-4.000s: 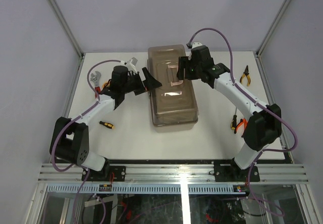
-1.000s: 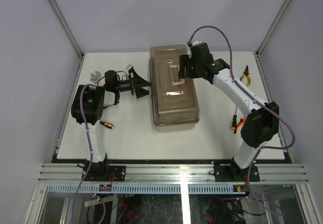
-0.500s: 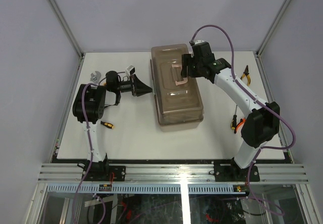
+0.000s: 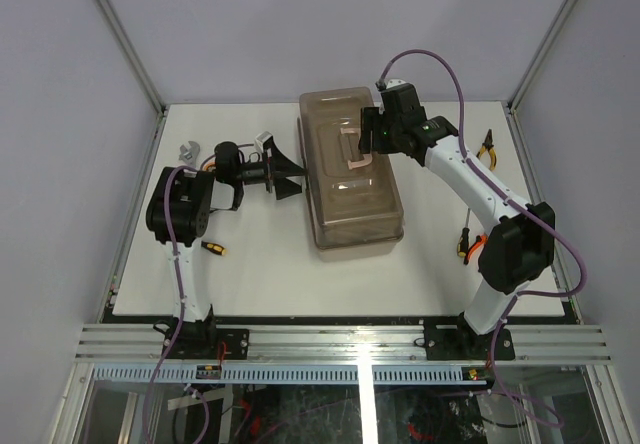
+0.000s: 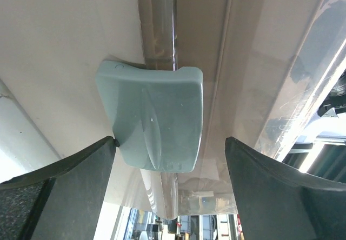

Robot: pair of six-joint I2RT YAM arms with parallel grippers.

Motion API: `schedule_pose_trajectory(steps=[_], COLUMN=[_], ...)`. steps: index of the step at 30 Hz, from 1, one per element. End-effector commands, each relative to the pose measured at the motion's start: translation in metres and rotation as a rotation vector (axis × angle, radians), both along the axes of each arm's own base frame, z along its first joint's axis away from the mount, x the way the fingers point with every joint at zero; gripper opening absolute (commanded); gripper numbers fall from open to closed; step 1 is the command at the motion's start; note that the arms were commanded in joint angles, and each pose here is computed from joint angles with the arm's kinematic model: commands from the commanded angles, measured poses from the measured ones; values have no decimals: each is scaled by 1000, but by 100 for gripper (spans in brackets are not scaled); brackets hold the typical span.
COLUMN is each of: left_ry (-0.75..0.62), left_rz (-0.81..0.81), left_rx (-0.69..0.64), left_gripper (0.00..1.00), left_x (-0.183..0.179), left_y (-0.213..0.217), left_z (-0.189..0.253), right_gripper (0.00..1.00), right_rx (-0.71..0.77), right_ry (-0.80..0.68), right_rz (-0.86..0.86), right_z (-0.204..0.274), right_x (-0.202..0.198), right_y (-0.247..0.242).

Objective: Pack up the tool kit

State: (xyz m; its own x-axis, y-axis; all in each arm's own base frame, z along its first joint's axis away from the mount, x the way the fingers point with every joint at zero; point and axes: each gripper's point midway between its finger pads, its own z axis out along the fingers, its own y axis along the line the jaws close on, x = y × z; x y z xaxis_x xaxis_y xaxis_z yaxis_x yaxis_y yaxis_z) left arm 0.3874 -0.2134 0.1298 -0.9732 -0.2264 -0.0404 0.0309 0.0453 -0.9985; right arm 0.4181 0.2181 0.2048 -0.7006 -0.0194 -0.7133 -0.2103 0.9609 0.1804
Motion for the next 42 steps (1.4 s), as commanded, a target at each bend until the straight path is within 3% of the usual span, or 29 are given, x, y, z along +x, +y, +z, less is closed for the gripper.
schedule_pose_trajectory(steps=[1,30,38,42], left_ry=[-56,-62,-44,-40], left_rz=[-56,50,57,57], left_rx=[-9,23,29,30], left_gripper=[82,74,57,42], left_x=[-10,22,23,22], left_y=[-21,-22,-23,-23], left_z=[9,-5,-12,-14], right_gripper=[63,63,63,63], right_rx=[-110,-108,-107,-109], right_ry=[363,370,372,375], right_rz=[124,131,131,130], right_z=[-90,-89,-90,-90], right_x=[-72,-70,-70,-70], right_y=[8,13,14,13])
